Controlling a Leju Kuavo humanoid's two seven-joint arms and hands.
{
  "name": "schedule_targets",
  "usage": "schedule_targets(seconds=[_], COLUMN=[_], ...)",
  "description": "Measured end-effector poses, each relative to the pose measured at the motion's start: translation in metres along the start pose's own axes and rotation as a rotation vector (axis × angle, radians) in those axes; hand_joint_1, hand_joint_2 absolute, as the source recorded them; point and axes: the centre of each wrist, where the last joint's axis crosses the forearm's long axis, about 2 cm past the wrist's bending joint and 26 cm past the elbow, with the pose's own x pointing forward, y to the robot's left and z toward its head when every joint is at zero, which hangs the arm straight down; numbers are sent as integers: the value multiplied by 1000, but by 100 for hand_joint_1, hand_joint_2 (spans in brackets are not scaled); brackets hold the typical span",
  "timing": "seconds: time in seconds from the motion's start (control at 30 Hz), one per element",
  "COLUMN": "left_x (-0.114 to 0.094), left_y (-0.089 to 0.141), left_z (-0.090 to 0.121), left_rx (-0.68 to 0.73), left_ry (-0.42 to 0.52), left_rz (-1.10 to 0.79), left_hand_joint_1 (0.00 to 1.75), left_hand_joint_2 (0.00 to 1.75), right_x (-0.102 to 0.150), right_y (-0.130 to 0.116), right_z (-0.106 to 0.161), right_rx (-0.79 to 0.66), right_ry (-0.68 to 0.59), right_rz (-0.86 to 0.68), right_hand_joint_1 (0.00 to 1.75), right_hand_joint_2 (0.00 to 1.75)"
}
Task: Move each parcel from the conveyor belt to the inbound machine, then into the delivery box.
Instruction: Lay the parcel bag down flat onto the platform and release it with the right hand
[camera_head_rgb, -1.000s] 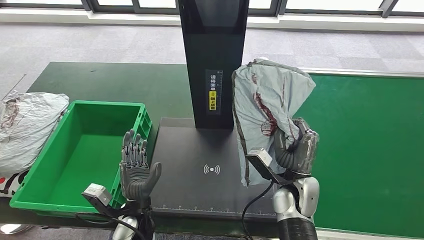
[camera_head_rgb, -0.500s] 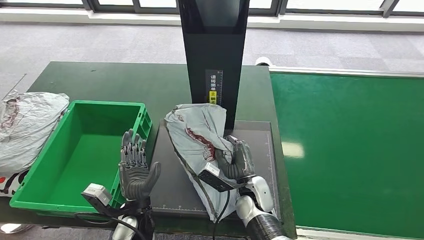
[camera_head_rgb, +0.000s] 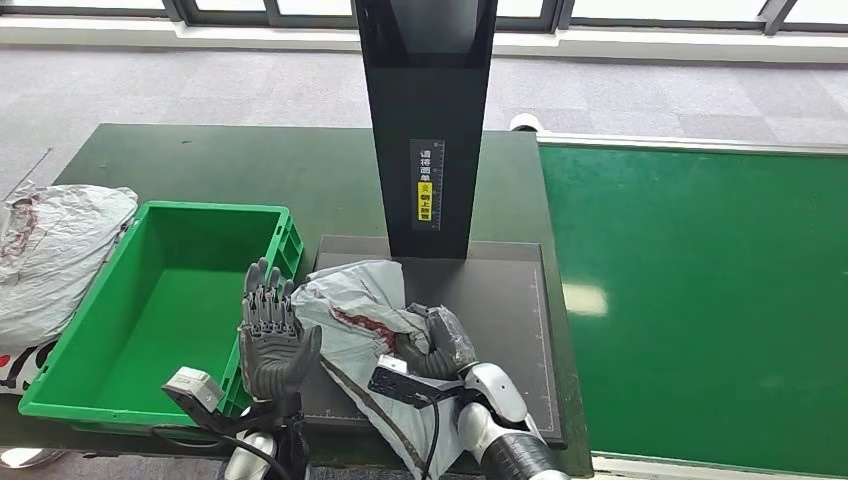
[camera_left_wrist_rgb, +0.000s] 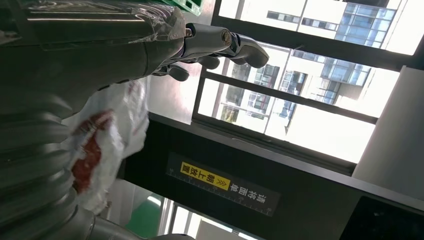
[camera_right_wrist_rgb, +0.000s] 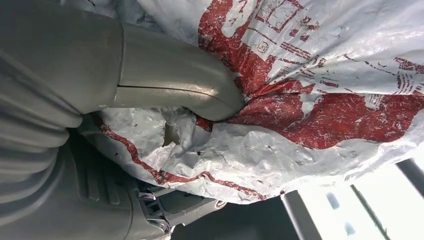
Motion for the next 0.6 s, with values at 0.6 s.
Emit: schedule_targets(seconds=[0.6], left_x=[6], left_y=[1], left_z=[-3], left_rx=[43], left_ry=[-28], left_rz=[-11], left_hand_joint_1=[0], left_hand_joint_2=[175], right_x=[13], right_y=[-12], right_z=[0], right_rx=[-402], right_ry=[-35], right_rz=[216], right_hand_joint_1=[0], right_hand_joint_2=[175])
